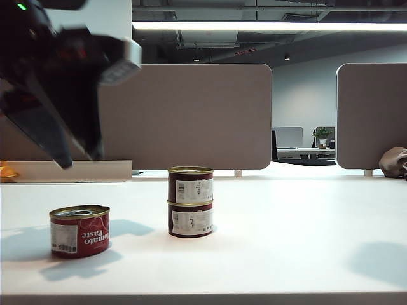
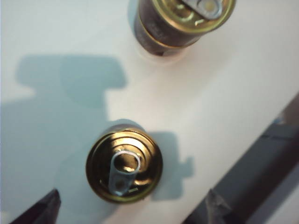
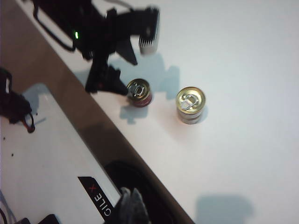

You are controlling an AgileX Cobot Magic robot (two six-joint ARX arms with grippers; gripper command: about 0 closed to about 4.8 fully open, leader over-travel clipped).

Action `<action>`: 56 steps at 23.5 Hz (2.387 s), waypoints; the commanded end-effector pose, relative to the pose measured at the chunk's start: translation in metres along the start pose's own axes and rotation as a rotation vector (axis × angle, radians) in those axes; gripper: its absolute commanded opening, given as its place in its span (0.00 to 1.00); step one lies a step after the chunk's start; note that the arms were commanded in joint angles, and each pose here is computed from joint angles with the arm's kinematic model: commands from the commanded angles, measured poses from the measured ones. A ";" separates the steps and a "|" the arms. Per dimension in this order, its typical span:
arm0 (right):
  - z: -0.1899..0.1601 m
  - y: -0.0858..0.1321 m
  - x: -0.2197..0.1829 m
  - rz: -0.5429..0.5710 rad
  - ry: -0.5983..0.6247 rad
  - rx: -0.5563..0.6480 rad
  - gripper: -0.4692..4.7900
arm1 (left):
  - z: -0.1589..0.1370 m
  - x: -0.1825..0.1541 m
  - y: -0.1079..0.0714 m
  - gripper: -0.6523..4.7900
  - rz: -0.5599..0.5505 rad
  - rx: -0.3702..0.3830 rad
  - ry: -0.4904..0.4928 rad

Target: Pick up the cans one by one and stack them together.

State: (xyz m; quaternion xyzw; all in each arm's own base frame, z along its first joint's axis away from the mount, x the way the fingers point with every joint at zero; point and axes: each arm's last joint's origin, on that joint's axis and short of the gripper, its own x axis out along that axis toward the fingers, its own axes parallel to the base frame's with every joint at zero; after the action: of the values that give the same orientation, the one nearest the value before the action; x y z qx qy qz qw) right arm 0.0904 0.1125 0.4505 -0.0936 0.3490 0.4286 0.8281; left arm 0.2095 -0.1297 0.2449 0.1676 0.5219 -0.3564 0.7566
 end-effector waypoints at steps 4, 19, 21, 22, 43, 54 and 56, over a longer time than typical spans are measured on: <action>-0.019 0.001 -0.038 -0.041 -0.099 0.044 0.08 | 0.007 0.021 -0.004 0.87 0.071 0.010 0.066; -0.059 0.003 -0.086 -0.030 -0.191 0.114 0.08 | 0.010 0.050 0.002 0.87 0.039 -0.011 0.141; -0.062 0.003 -0.089 -0.034 -0.204 0.129 0.08 | 0.010 0.052 0.003 0.86 0.039 -0.013 0.146; -0.063 0.003 -0.091 -0.033 -0.211 0.131 0.08 | 0.010 0.052 0.003 0.85 0.040 -0.021 0.147; -0.066 0.004 -0.093 -0.001 -0.209 0.131 0.08 | 0.007 0.059 0.004 0.55 0.032 -0.039 0.197; -0.067 0.004 -0.093 -0.003 -0.196 0.132 0.08 | 0.015 0.052 0.003 0.55 0.036 -0.063 0.181; -0.067 0.004 -0.093 -0.003 -0.196 0.132 0.08 | 0.019 0.047 0.003 0.55 0.038 -0.065 0.174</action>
State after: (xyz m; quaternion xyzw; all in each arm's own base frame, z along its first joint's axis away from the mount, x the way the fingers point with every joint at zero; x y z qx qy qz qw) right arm 0.0183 0.0253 0.4616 -0.0002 0.2982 0.4081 0.8629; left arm 0.2331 -0.1559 0.2042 0.1888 0.5957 -0.3092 0.7169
